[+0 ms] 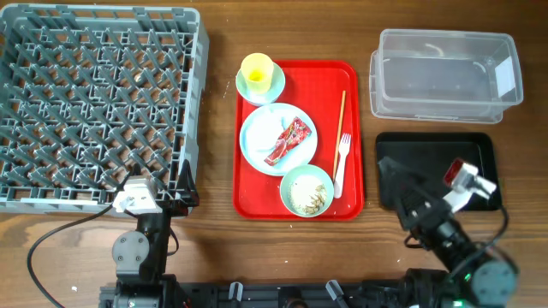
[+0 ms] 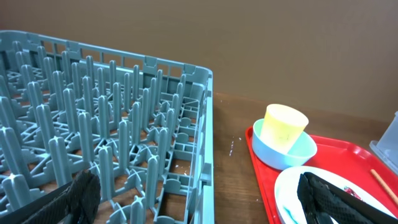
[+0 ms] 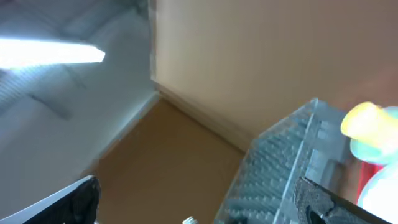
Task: Sort waste into correct bins and load items into the dishwasher rack
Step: 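Reach the right gripper to the plate and grasp the red wrapper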
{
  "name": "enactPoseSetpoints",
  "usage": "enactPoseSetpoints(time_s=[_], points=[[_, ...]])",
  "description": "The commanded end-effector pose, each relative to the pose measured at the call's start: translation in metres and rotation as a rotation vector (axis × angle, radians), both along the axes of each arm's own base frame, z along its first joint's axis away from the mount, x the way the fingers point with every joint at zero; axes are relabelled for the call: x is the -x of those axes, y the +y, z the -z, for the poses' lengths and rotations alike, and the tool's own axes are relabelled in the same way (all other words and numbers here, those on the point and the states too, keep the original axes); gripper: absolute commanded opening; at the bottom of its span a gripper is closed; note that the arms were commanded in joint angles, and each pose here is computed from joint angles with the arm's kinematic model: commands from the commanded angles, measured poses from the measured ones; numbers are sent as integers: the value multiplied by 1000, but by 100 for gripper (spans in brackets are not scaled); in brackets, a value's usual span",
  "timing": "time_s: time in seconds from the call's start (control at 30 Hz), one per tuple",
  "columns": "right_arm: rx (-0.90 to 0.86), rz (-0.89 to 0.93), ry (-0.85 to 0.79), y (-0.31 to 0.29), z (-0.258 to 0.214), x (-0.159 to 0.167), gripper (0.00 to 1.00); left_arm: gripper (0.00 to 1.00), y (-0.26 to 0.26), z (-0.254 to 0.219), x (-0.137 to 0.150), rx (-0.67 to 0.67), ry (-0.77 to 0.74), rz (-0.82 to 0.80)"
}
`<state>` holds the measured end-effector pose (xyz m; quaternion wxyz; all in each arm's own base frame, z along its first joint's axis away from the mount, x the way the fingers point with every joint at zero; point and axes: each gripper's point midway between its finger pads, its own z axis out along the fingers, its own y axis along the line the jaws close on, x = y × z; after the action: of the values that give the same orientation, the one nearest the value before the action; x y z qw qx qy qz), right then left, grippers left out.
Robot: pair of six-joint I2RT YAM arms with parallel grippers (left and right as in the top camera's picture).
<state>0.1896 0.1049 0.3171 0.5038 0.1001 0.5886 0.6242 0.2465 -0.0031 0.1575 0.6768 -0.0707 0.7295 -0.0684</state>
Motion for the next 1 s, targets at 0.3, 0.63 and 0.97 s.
enactPoseSetpoints(time_s=[0.3,0.63,0.97], points=[[789,-54,189,17,-47,-83,100,100,-3,1,0,-19,-1,14],[1047,-177,482,127,53,-131,100,100,-3,1,0,-19,-1,14],[955,-16,892,133,139,-175,92,100,-3,1,0,-19,-1,14]])
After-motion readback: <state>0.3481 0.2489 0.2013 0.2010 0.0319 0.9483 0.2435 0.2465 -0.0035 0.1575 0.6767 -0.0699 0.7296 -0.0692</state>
